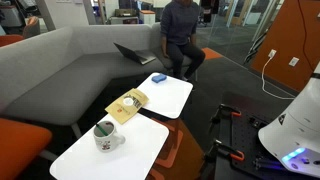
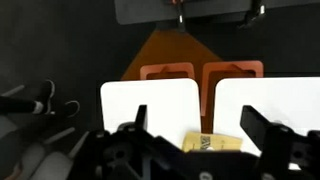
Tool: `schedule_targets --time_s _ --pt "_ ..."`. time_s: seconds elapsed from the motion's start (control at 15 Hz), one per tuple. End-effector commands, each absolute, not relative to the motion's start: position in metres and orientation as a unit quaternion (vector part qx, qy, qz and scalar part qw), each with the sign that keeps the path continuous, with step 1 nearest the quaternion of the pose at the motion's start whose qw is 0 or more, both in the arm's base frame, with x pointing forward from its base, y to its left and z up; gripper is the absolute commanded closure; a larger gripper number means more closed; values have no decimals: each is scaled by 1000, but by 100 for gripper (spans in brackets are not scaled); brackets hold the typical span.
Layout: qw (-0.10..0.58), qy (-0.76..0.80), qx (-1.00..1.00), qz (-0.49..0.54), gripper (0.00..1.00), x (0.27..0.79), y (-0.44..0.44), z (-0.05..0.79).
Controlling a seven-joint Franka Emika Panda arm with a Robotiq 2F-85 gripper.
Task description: Move the mug to the table on the right
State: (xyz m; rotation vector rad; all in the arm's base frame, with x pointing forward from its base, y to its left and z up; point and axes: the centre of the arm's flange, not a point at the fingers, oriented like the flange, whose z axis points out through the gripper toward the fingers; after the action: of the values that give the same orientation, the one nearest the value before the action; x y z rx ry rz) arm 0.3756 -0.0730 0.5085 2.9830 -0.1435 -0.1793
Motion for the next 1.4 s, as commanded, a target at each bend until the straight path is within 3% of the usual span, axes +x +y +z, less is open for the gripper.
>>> schedule_targets --time_s 0.0,0.47,1.0,1.33 --pt "75 -48 994 -59 0 376 -73 509" --pt "67 -39 996 -50 0 381 -74 504" --pt "-63 -45 996 39 0 484 -37 398" --pt "-72 -85 992 54 0 552 21 315"
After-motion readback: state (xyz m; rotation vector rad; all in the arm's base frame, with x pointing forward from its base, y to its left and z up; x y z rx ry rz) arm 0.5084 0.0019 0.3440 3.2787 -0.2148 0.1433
